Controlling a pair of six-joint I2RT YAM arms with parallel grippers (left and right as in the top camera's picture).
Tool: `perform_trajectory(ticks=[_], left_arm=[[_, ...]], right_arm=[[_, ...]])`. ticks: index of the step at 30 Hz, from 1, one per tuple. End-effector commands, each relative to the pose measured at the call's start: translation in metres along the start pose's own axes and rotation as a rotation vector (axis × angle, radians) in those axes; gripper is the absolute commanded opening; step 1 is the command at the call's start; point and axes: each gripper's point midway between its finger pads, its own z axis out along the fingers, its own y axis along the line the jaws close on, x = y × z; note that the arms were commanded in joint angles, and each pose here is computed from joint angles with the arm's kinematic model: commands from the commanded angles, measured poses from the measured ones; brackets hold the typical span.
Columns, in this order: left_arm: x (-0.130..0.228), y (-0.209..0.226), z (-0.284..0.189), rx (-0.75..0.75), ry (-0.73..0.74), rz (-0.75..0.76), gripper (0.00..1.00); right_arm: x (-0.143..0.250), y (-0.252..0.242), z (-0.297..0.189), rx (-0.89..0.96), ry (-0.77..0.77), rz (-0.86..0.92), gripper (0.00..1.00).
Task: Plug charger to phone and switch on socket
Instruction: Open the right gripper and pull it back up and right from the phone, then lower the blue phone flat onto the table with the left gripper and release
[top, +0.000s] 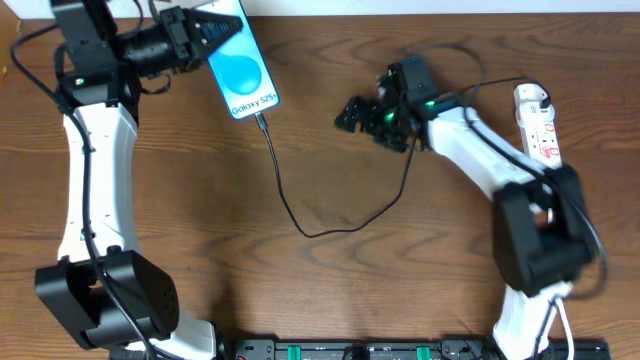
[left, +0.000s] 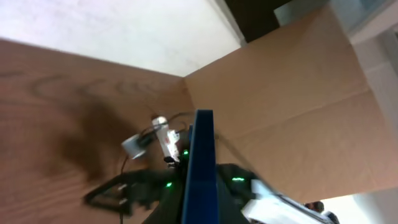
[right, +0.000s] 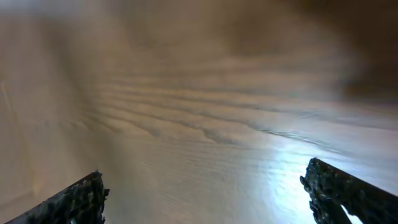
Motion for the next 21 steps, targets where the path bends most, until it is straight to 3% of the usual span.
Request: perform_trajectory(ticks=[1, 11, 21], left_arm=[[0.015, 0.009, 0.016, -0.051, 0.032, 0.064, 0.07], [0.093, 0.076, 0.076, -0.339, 0.175, 0.002, 0.07], [0.158, 0.122, 0.138, -0.353, 0.36, -0.091, 0.07]], right_arm=[[-0.035, 0.001, -0.057, 0.127, -0.228, -0.046, 0.99], [-0.037, 0.002, -0.168, 0.28, -0.44, -0.082, 0.99], [-0.02, -0.008, -0.185, 0.331, -0.411, -0.074, 0.99]])
